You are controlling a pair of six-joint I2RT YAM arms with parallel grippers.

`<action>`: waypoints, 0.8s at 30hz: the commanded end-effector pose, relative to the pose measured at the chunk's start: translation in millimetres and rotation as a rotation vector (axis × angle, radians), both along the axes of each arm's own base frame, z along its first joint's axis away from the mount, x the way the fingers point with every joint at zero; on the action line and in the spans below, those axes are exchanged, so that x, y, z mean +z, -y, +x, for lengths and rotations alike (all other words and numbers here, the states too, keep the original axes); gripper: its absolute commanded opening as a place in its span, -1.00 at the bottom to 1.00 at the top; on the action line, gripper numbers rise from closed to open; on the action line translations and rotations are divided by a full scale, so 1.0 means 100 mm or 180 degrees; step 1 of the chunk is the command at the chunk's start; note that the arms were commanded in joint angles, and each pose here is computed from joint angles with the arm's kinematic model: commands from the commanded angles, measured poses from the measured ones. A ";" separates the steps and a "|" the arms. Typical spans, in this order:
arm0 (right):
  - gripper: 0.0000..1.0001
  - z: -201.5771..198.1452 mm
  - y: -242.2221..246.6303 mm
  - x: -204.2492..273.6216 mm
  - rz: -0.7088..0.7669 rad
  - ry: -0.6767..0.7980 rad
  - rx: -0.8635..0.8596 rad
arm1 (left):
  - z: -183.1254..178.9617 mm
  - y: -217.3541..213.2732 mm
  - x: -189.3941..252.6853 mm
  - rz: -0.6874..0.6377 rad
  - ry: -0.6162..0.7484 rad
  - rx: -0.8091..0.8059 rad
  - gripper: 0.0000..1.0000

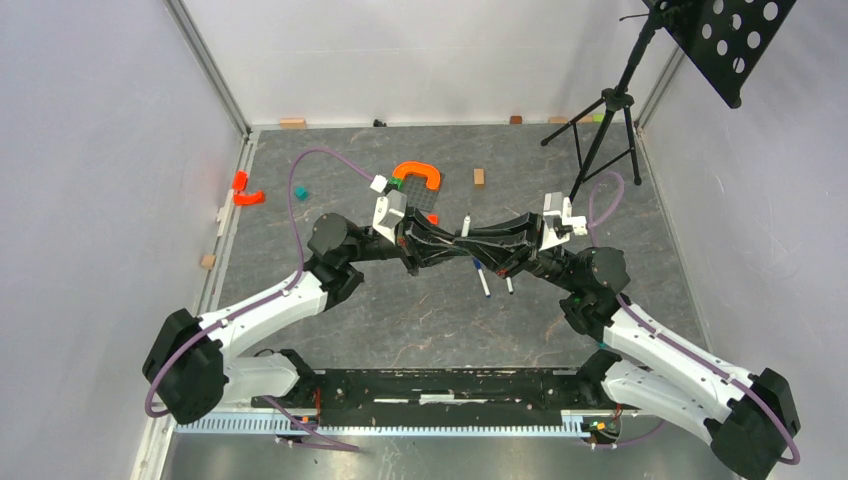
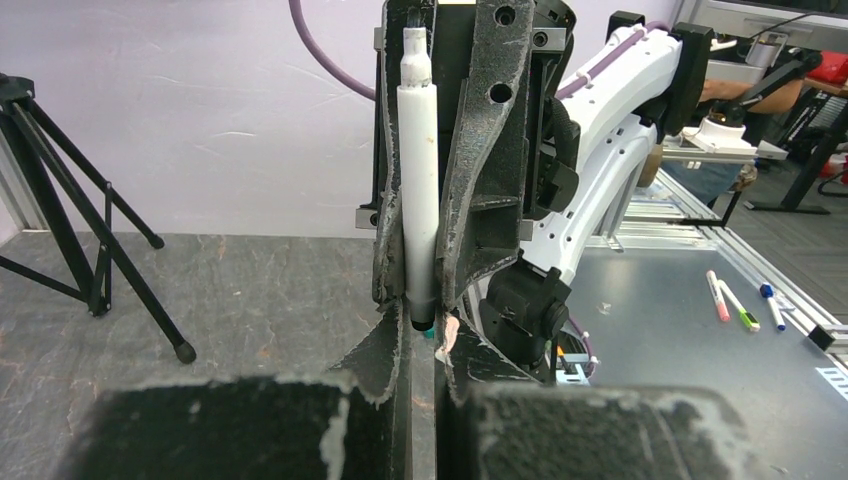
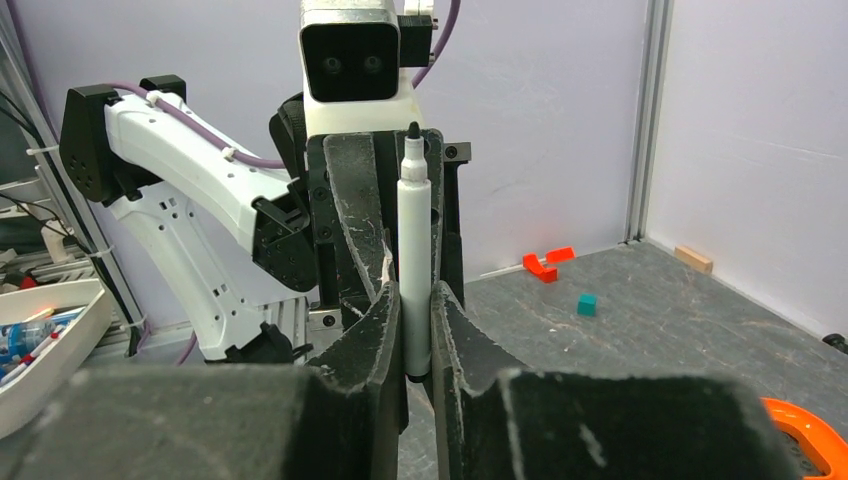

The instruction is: Insert the pens into the pen caps

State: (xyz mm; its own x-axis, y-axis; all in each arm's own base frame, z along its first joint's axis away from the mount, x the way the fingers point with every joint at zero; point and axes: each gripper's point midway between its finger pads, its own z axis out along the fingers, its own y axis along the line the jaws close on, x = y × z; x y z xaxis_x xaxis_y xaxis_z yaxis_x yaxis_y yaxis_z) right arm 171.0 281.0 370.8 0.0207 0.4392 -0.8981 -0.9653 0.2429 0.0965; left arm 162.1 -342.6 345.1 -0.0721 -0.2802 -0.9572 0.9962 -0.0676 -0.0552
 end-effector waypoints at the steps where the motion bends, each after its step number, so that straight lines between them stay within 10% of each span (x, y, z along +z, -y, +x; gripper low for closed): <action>1: -0.74 -0.06 0.00 0.17 0.0122 0.0158 0.0040 | -0.03 -0.01 0.06 -0.0070 0.0006 -0.0036 -0.95; 24: -0.44 -0.05 0.03 0.32 0.0249 0.0174 -0.0014 | 0.01 0.02 0.01 -0.0007 -0.0066 -0.0025 -0.96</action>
